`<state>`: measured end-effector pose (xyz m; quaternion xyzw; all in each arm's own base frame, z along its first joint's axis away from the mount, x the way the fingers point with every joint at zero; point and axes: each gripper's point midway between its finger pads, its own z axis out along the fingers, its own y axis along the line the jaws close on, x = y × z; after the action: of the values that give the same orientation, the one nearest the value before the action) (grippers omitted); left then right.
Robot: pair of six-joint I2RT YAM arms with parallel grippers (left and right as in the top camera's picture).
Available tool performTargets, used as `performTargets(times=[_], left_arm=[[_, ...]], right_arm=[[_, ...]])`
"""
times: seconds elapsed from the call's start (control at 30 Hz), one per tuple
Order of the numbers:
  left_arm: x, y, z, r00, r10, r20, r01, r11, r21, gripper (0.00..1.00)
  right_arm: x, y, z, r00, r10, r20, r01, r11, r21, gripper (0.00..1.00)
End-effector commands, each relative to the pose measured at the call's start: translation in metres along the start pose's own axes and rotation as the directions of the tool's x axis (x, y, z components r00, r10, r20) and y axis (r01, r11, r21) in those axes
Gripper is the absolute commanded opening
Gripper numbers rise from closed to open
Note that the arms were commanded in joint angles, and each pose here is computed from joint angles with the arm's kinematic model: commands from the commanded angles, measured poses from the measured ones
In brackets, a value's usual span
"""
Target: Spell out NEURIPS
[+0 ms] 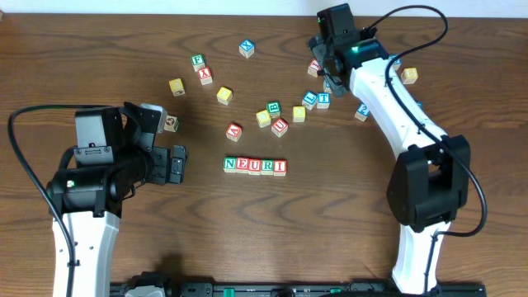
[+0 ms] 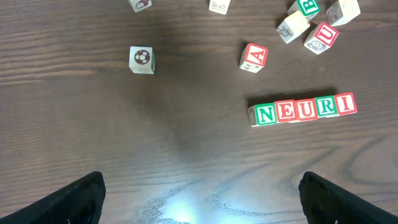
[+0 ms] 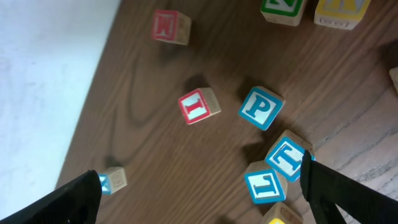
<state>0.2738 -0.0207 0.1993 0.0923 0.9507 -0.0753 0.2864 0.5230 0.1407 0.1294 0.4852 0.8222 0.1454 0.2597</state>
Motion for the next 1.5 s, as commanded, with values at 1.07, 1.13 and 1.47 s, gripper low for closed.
performTargets(times=[1.07, 1.13, 1.47], left_arm=[[-0.007, -0.001, -0.007, 1.000, 0.015, 0.028, -0.015, 1.000, 0.004, 0.98], [-0.007, -0.001, -0.007, 1.000, 0.015, 0.027, -0.015, 1.000, 0.004, 0.98], [-0.007, -0.001, -0.007, 1.000, 0.015, 0.027, -0.015, 1.000, 0.004, 0.98]], right_arm=[[-0.016, -0.021, 0.019, 1.000, 0.012, -0.014, -0.011, 0.998, 0.068, 0.84], [-0.011, -0.008, 0.023, 0.998, -0.056, -0.041, 0.056, 0.998, 0.005, 0.86], [-0.011, 0.020, 0.027, 0.776, -0.629, 0.036, 0.629, 0.770, -0.109, 0.99]])
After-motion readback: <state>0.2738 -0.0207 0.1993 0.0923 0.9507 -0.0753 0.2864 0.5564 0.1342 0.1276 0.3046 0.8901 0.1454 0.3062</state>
